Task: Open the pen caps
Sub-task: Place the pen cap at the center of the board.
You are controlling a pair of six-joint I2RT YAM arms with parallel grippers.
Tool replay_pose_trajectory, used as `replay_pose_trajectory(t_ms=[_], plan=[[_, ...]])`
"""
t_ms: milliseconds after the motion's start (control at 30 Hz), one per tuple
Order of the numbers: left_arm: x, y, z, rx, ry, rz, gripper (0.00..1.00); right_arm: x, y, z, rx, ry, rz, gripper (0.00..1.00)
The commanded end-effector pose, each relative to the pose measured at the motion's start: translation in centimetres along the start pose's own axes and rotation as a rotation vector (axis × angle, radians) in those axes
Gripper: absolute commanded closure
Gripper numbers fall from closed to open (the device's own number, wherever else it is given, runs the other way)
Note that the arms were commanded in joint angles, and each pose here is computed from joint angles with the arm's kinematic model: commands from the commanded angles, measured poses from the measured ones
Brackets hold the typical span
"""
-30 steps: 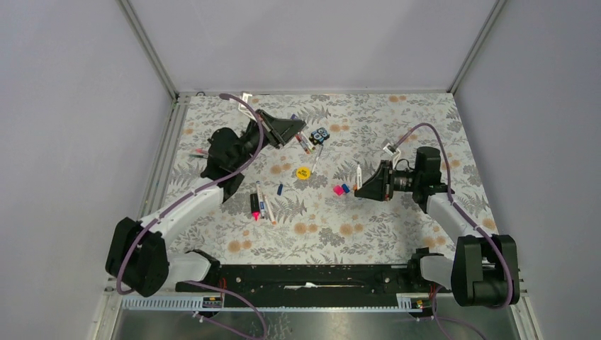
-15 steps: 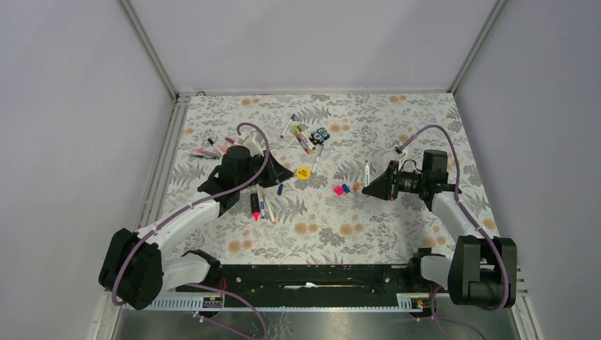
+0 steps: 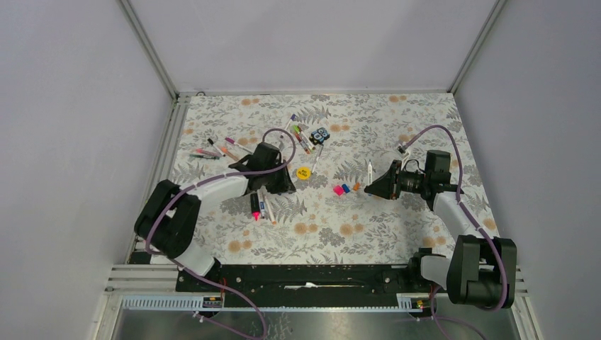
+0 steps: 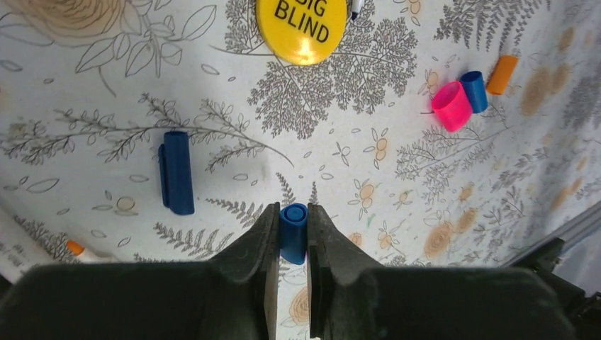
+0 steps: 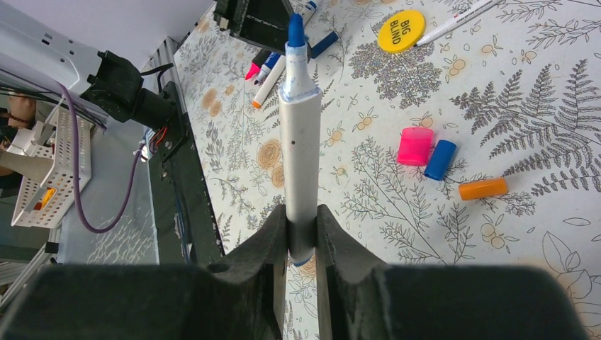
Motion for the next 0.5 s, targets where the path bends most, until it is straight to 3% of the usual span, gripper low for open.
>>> replay_pose_trajectory(t_ms=[0, 467], plan=[[-0.9, 1.5, 0.1, -0.069, 0.089, 0.001, 0.95, 0.2, 1.0, 0.3, 0.045, 0.009, -0.012, 1.00], [-2.7, 1.3, 2.4, -0.114, 0.242, 0.092, 0.89, 0.3, 1.0, 0.5, 0.047, 0.023, -0.014, 1.00]])
Point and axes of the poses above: each gripper's point midway between its finger pads, its own x axis back along the fingers, its own z axis along the line the jaws close on, y = z × x, the point moved 3 cm from there along x, back along the fingers, and after that the axes turned 13 degrees about -x, right-handed, at the moved point
